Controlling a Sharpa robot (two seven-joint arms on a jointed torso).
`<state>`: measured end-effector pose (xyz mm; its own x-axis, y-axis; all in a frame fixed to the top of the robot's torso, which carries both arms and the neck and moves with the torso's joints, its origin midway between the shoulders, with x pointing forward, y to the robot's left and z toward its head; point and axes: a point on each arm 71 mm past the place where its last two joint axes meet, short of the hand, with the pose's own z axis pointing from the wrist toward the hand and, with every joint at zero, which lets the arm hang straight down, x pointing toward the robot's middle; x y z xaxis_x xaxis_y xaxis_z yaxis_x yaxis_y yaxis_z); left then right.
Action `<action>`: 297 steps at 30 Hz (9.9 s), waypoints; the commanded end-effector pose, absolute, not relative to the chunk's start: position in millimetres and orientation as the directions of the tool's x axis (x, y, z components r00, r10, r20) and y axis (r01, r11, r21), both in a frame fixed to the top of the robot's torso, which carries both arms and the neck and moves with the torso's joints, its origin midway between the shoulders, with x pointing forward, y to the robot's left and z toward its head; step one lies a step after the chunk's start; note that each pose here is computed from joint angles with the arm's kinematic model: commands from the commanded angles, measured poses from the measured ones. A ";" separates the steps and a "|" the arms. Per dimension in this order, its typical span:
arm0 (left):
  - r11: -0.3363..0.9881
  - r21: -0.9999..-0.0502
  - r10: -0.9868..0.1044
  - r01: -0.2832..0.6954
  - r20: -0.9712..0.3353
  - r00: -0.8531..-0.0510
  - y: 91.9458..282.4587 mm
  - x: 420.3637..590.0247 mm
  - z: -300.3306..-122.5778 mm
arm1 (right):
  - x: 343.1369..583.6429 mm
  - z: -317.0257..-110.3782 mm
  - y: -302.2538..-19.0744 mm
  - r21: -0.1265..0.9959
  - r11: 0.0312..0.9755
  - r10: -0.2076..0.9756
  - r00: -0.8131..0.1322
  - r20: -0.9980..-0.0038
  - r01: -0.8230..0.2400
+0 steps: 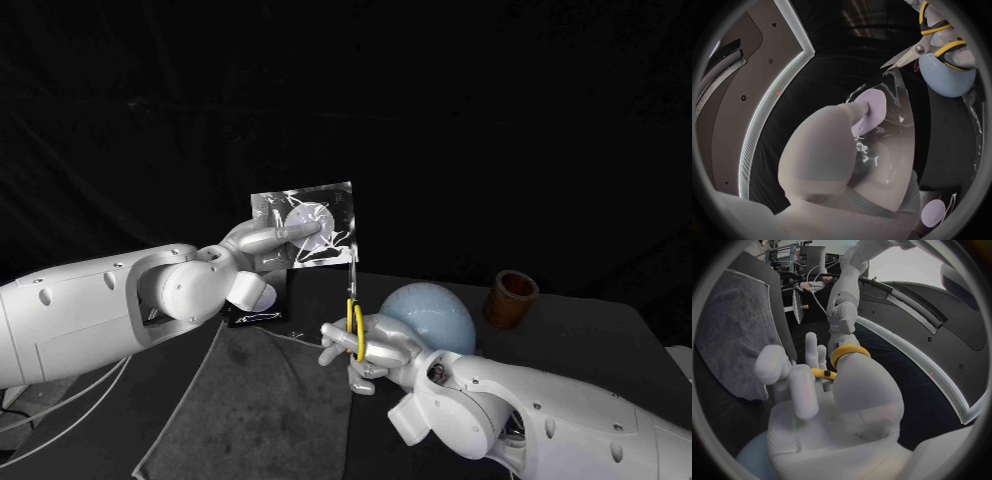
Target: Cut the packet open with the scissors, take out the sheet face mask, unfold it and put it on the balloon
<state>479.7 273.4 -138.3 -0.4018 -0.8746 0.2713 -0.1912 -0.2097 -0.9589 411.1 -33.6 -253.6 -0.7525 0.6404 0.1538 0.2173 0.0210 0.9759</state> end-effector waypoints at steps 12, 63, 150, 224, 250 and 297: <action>-0.216 -0.958 -0.862 -0.190 0.278 -0.424 269.5 479.0 -137.9 | 412.0 -252.6 -32.5 0.977 0.014 0.629 -0.761 0.156 0.211; -0.202 -0.961 -0.862 -0.190 0.266 -0.430 269.9 479.0 -138.6 | 403.4 -252.5 -24.8 0.979 0.077 0.544 -0.831 0.116 0.187; -0.122 -0.974 -0.840 -0.193 0.205 -0.503 269.8 475.7 -141.2 | 418.2 -242.5 -32.6 0.984 0.054 0.637 -0.764 0.099 0.173; -0.082 -0.980 -0.839 -0.180 0.166 -0.518 273.0 476.2 -142.9 | 427.8 -228.0 -38.6 0.989 0.053 0.704 -0.707 0.060 0.137; -0.079 -0.981 -0.837 -0.179 0.163 -0.522 273.6 475.4 -143.0 | 429.9 -227.4 -41.3 0.989 0.060 0.722 -0.691 0.049 0.133; -0.064 -0.983 -0.838 -0.174 0.148 -0.526 274.0 475.6 -144.3 | 431.1 -219.8 -38.5 0.989 0.046 0.764 -0.643 0.055 0.139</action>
